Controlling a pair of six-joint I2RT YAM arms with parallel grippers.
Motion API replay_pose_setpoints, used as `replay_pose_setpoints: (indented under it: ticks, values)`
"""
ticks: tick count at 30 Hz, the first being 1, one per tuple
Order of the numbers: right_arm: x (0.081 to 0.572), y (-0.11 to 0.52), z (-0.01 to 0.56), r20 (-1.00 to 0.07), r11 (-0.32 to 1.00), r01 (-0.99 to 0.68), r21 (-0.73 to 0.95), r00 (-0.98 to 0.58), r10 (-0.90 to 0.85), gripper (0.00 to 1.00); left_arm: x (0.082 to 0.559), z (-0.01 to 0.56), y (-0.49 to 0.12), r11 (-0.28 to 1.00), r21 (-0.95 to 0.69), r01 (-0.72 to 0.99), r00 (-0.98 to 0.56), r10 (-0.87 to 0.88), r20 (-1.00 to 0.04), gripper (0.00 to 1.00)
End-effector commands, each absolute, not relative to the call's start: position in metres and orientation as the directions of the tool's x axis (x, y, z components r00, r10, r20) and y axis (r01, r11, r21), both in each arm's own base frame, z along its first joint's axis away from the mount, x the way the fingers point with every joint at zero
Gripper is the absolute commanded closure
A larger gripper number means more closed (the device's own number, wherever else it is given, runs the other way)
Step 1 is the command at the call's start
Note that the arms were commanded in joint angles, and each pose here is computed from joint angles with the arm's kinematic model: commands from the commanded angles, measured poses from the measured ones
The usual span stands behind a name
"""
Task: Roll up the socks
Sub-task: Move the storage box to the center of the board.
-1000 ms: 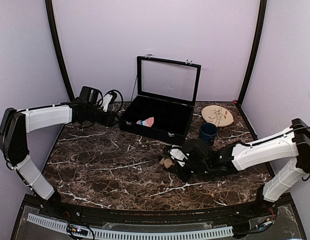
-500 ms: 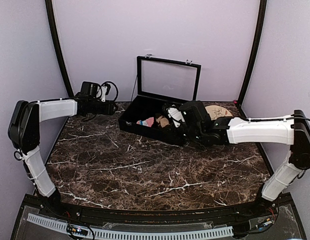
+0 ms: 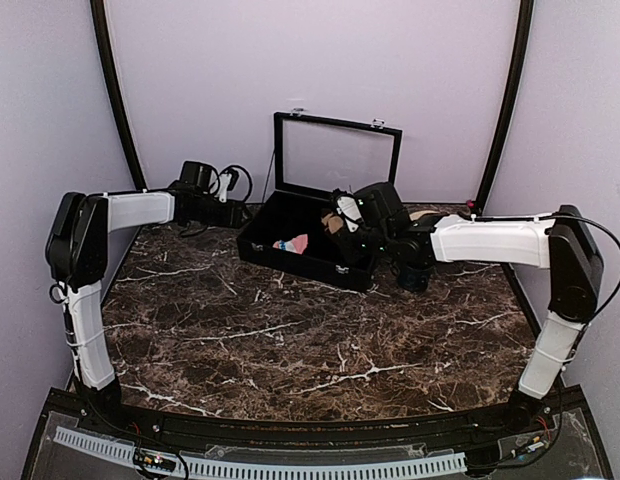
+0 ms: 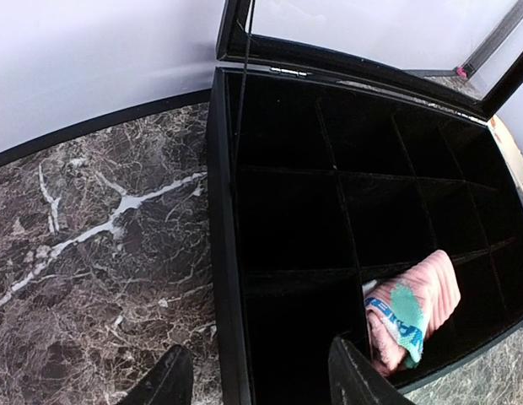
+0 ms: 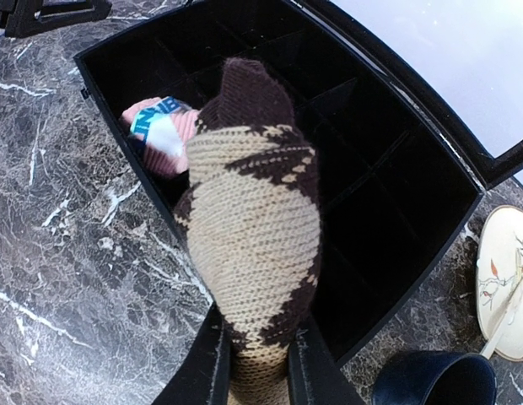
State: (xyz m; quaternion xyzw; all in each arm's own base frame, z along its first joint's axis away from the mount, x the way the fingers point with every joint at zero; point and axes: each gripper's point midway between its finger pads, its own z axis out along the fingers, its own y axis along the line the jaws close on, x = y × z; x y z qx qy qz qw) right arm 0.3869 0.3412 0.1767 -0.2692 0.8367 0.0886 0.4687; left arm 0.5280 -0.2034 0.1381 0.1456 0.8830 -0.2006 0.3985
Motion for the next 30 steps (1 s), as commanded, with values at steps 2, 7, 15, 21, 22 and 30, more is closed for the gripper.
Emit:
replay_pose_setpoints:
  ticks: [2,7,15,21,22,30]
  values:
    - [0.403,0.344,0.186,-0.85,0.844,-0.526,-0.101,-0.395,-0.348,1.0,0.525,0.132,-0.211,0.851,-0.247,0.463,-0.656,0.141,-0.742,0.43]
    - [0.41,0.344,0.189,-0.856,0.846,-0.525,-0.097,-0.39,-0.34,1.0,0.524,0.115,-0.216,0.853,-0.218,0.475,-0.672,0.191,-0.716,0.43]
    - [0.412,0.346,0.188,-0.856,0.842,-0.531,-0.099,-0.386,-0.344,1.0,0.527,0.092,-0.214,0.888,-0.116,0.446,-0.685,0.255,-0.682,0.47]
    - [0.41,0.343,0.183,-0.849,0.842,-0.53,-0.102,-0.394,-0.351,1.0,0.529,0.083,-0.215,0.886,-0.092,0.455,-0.688,0.284,-0.668,0.8]
    - [0.41,0.343,0.182,-0.848,0.842,-0.53,-0.103,-0.395,-0.353,1.0,0.53,0.082,-0.216,0.885,-0.088,0.458,-0.688,0.29,-0.665,0.83]
    - [0.412,0.339,0.176,-0.842,0.846,-0.522,-0.113,-0.401,-0.361,1.0,0.527,0.067,-0.216,0.875,-0.027,0.484,-0.696,0.366,-0.618,1.0]
